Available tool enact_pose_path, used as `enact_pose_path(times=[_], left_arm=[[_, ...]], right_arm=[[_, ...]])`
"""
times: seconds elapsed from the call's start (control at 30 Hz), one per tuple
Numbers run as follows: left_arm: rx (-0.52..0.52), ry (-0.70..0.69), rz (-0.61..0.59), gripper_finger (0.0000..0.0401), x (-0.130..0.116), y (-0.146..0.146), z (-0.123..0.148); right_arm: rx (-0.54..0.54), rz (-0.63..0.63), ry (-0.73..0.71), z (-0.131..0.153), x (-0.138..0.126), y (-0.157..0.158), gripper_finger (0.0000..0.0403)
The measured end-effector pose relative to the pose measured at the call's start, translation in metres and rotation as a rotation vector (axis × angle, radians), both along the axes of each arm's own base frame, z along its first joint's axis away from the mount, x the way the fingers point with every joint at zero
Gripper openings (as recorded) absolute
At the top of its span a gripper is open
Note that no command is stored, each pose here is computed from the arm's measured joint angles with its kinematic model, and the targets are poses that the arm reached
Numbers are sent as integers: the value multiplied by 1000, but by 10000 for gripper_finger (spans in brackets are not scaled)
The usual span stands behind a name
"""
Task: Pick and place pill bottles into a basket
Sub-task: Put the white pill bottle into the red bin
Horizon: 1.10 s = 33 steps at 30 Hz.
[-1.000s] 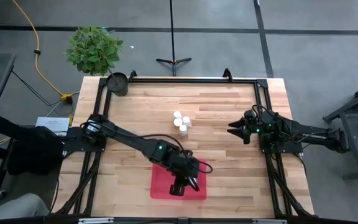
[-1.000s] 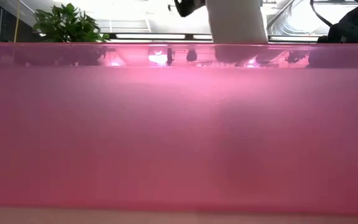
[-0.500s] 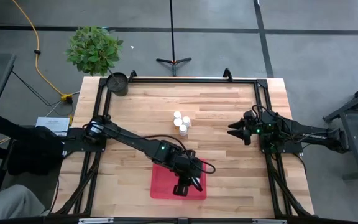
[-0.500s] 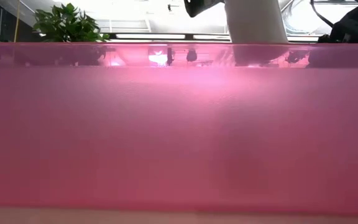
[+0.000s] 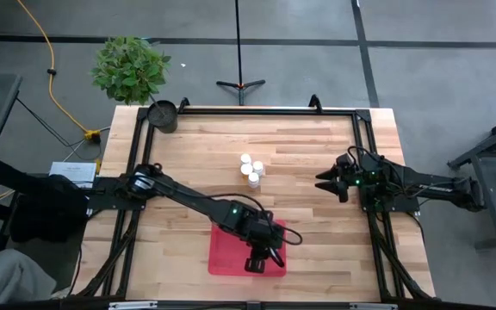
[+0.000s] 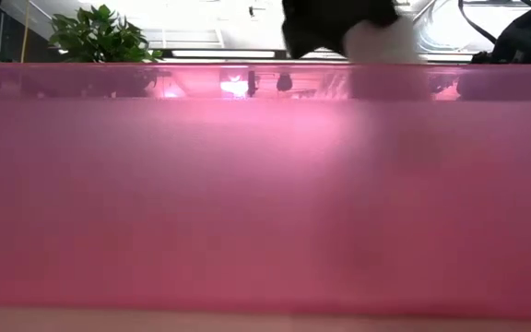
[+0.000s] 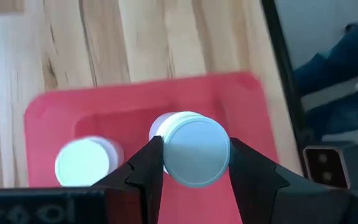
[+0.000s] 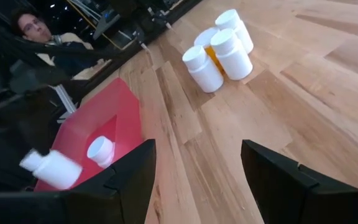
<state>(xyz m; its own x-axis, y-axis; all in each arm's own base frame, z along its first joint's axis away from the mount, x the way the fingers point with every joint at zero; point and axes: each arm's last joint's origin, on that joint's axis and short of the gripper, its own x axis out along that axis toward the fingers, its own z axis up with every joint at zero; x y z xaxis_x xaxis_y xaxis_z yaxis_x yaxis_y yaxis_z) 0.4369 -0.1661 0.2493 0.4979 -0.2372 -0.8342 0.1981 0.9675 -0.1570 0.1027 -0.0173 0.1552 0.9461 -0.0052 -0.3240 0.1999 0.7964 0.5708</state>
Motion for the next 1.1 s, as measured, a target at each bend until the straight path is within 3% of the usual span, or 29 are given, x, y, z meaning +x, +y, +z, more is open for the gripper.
enact_pose_path(times=[0.4, 1.1], left_arm=[[-44, 32, -16, 183, 7, -4, -19], [-54, 56, -27, 183, 10, -6, -28]], right_arm=[[5, 10, 6, -1, 0, 0, 226], [-2, 13, 6, -1, 0, 0, 226]])
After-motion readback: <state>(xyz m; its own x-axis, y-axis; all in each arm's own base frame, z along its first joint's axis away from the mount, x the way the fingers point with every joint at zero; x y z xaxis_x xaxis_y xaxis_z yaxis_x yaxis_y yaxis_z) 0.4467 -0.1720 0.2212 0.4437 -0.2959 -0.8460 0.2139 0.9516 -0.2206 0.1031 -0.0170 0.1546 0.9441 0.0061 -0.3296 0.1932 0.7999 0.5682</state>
